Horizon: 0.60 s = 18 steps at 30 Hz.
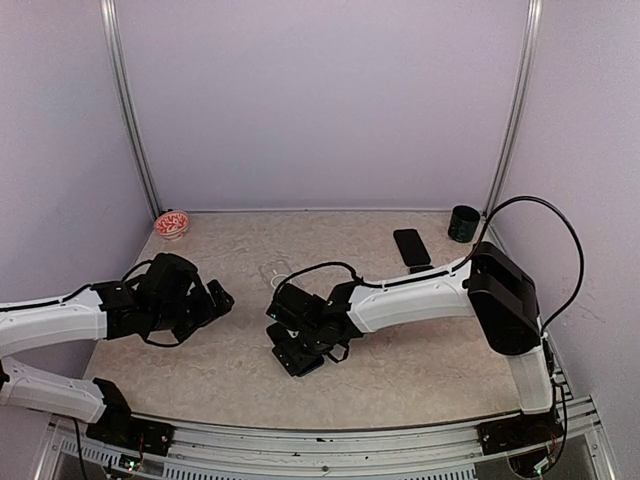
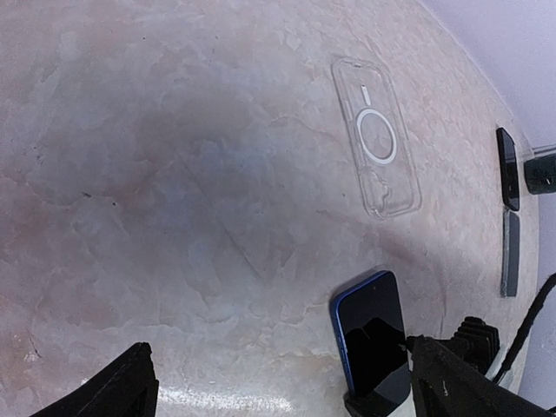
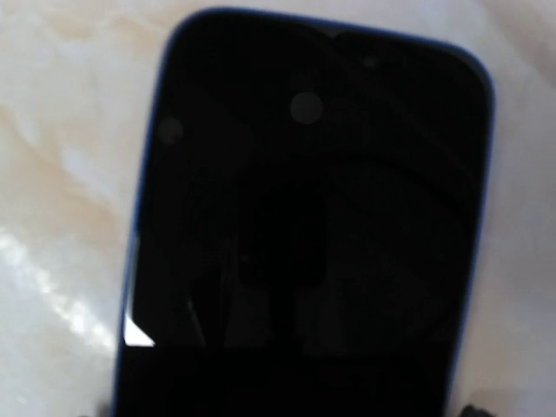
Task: Put the phone into the phone case
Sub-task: Pick up the phone at the center of the board.
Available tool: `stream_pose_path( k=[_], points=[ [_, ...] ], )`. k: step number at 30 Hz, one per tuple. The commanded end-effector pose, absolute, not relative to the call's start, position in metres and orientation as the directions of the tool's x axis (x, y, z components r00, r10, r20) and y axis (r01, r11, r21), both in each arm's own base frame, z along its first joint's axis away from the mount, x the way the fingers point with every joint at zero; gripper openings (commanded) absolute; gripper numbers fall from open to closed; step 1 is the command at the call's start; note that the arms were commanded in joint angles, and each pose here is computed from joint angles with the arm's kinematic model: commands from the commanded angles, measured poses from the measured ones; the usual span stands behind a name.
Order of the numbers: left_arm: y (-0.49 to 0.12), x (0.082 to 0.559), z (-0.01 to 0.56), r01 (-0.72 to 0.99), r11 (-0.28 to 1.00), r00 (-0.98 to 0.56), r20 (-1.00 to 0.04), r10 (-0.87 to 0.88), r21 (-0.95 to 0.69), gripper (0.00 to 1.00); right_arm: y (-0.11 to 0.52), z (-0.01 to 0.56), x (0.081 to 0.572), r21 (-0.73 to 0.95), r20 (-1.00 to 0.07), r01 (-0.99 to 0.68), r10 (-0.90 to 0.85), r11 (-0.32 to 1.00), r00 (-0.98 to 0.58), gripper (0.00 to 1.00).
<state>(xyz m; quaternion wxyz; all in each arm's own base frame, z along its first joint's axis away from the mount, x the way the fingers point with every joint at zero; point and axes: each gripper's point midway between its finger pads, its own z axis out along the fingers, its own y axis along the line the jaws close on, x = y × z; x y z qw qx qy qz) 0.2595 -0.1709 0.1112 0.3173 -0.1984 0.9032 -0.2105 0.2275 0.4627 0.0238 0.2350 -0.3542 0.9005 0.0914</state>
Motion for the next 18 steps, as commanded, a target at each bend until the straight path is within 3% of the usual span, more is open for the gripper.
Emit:
stream_pose_path(
  k=[1, 9, 18],
  points=[
    [-0.171, 0.259, 0.105, -0.231, 0.832, -0.718, -0.489, -0.496, -0.505, 0.99, 0.451, 0.006, 0.223, -0.018, -0.374, -0.693, -0.648, 0.721, -0.664, 0.89],
    [-0.168, 0.256, 0.103, -0.236, 0.826, -0.712, -0.488, -0.506, -0.512, 0.99, 0.454, -0.006, 0.219, 0.001, -0.295, -0.718, -0.686, 0.696, -0.665, 0.79],
    [-0.167, 0.255, 0.095, -0.246, 0.834, -0.723, -0.480, -0.497, -0.493, 0.99, 0.443, -0.012, 0.224, -0.083, -0.257, -0.720, -0.713, 0.689, -0.652, 0.76]
  ],
)
